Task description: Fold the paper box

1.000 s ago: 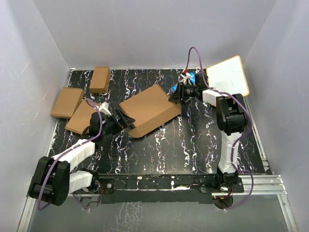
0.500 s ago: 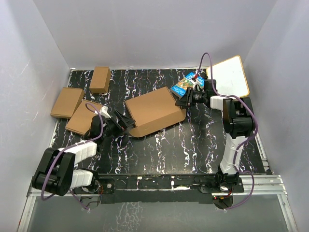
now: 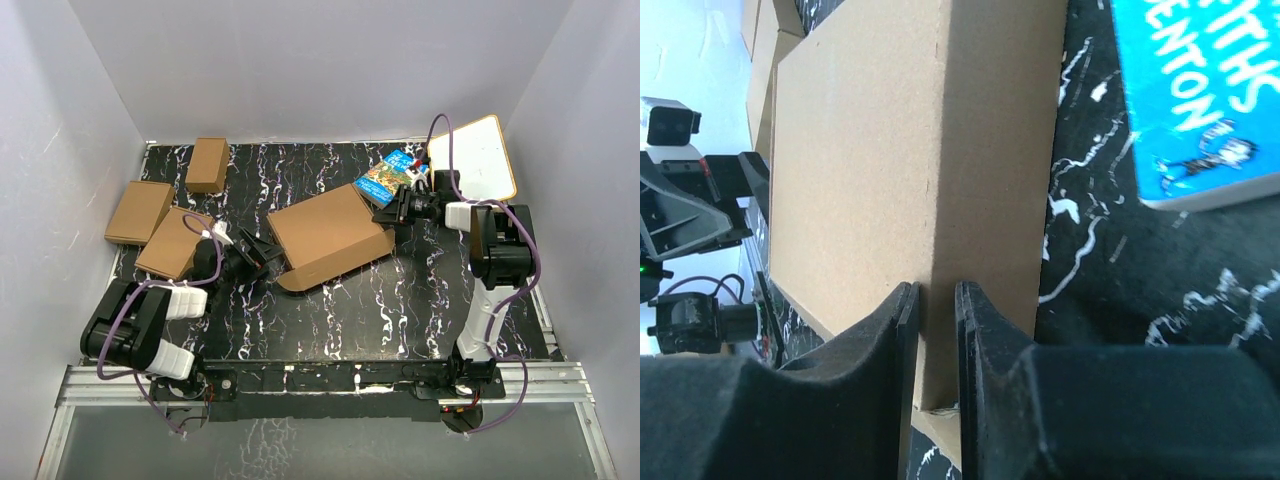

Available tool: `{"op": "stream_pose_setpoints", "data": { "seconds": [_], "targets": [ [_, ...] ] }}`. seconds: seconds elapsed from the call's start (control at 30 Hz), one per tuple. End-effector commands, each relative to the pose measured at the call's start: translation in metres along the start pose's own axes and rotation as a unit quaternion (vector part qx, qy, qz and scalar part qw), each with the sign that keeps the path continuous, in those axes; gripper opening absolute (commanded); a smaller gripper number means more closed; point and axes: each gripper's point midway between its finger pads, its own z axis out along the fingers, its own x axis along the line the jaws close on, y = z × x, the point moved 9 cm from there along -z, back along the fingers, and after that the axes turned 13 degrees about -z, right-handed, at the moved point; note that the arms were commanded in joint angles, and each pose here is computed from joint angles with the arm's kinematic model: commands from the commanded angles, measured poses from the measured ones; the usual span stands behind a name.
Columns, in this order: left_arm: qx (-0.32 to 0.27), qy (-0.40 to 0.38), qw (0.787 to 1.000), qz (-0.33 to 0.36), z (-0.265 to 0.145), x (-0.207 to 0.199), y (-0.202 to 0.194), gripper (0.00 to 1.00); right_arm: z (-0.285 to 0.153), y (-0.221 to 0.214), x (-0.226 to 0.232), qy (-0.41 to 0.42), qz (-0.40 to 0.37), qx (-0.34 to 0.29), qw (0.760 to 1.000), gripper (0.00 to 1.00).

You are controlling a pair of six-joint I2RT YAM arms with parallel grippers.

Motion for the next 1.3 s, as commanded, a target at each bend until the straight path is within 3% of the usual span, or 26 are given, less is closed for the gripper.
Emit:
{"op": "stream_pose_setpoints", "data": {
  "seconds": [0.0, 0.17, 0.43, 0.57, 0.93, 1.1, 1.27],
  "targets": [
    [-0.006, -0.031, 0.999, 0.019, 0.009, -0.014, 0.009, 0.97, -0.015, -0.019, -0.024, -0.054, 0.030, 0.016, 0.998, 0.18],
    [-0.003, -0.041, 0.999, 0.020, 0.016, -0.015, 0.012, 0.97, -0.018, -0.019, -0.023, -0.046, 0.018, 0.021, 0.999, 0.20],
    [-0.002, -0.032, 0.999, 0.041, 0.013, -0.015, 0.011, 0.97, -0.018, 0.024, -0.013, -0.012, -0.075, 0.014, 0.997, 0.52],
    [-0.005, -0.029, 0.998, 0.049, 0.010, -0.016, 0.012, 0.97, -0.002, 0.042, -0.013, 0.002, -0.097, 0.021, 0.995, 0.57],
    [-0.003, -0.025, 0.998, 0.049, 0.013, -0.012, 0.012, 0.97, 0.030, 0.055, -0.024, 0.028, -0.069, 0.031, 0.997, 0.53],
    [0.000, -0.026, 0.999, 0.043, 0.018, -0.011, 0.013, 0.97, 0.030, 0.048, -0.027, 0.008, -0.054, 0.034, 0.998, 0.36],
    [-0.001, -0.026, 0.999, 0.038, 0.020, -0.010, 0.013, 0.97, 0.023, 0.039, -0.036, -0.019, -0.032, 0.032, 0.999, 0.25]
  ]
}}
